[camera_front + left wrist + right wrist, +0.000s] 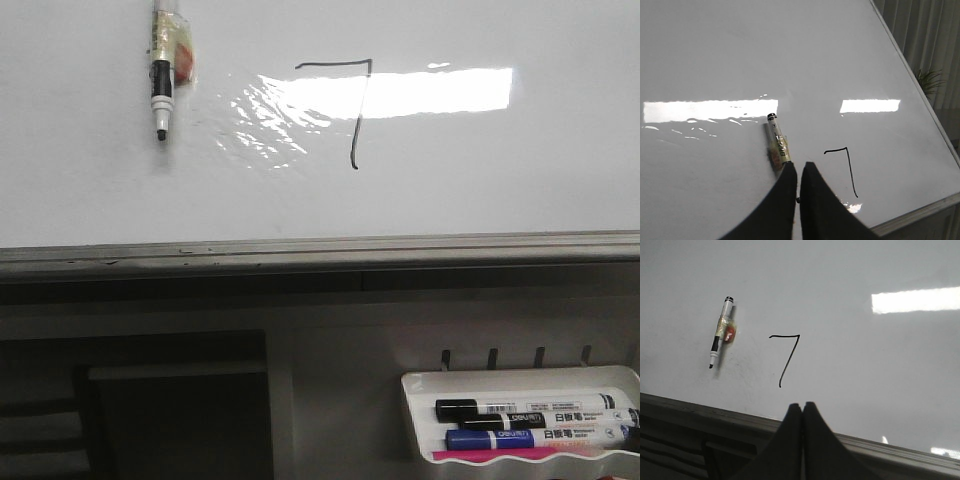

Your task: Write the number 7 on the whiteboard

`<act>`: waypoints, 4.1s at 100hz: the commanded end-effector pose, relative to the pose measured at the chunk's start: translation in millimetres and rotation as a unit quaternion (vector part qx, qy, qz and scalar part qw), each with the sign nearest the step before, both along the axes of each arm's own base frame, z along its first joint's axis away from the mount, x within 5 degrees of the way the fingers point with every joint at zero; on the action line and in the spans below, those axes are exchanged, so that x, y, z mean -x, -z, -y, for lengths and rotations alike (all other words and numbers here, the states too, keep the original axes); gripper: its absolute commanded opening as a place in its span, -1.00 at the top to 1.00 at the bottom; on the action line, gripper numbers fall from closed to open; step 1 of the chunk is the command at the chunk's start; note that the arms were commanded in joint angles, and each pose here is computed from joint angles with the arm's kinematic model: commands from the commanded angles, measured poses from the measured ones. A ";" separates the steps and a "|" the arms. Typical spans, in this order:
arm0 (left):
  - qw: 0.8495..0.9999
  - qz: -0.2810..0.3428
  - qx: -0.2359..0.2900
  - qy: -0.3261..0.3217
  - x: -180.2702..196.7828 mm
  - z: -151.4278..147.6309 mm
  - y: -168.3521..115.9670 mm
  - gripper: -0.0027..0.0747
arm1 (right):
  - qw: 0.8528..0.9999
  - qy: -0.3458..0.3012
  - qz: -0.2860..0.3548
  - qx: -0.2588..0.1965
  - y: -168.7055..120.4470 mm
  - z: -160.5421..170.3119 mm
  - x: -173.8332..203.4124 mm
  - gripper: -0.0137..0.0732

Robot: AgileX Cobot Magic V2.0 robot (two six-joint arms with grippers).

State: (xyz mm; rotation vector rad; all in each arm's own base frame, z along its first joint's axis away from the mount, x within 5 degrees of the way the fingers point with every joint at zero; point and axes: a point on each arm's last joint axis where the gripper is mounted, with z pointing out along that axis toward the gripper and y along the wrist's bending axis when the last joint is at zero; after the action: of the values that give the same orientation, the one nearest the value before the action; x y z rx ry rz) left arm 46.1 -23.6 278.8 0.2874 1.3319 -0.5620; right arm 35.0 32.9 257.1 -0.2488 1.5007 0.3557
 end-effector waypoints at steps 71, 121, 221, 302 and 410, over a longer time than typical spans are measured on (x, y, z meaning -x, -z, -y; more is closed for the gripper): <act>0.998 0.045 -0.048 -0.023 -0.7 -0.8 -8.2 0.98 | 0.999 0.016 0.029 -0.014 -11.1 2.7 3.0 0.83; 0.974 0.021 -0.111 -0.195 -14.1 -11.7 29.3 0.98 | 0.999 0.017 0.030 -0.014 -11.2 2.9 2.9 0.83; 0.963 -0.012 -0.080 -0.255 -8.0 -20.7 69.0 0.98 | 0.999 0.018 0.030 -0.014 -11.3 3.0 2.9 0.83; 0.963 -0.012 -0.080 -0.255 -8.0 -20.7 69.0 0.98 | 0.986 0.148 0.070 0.037 -14.0 25.0 -2.3 0.83; 0.963 -0.012 -0.080 -0.255 -8.0 -20.7 69.0 0.98 | 0.974 0.188 0.027 0.120 57.2 31.7 -20.7 0.83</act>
State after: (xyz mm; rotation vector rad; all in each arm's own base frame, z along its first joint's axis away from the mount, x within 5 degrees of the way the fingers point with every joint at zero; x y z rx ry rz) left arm 55.7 -3.6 213.4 0.0831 1.4779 -0.0123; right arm 56.0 1.1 201.8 -0.1515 1.5700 -0.1150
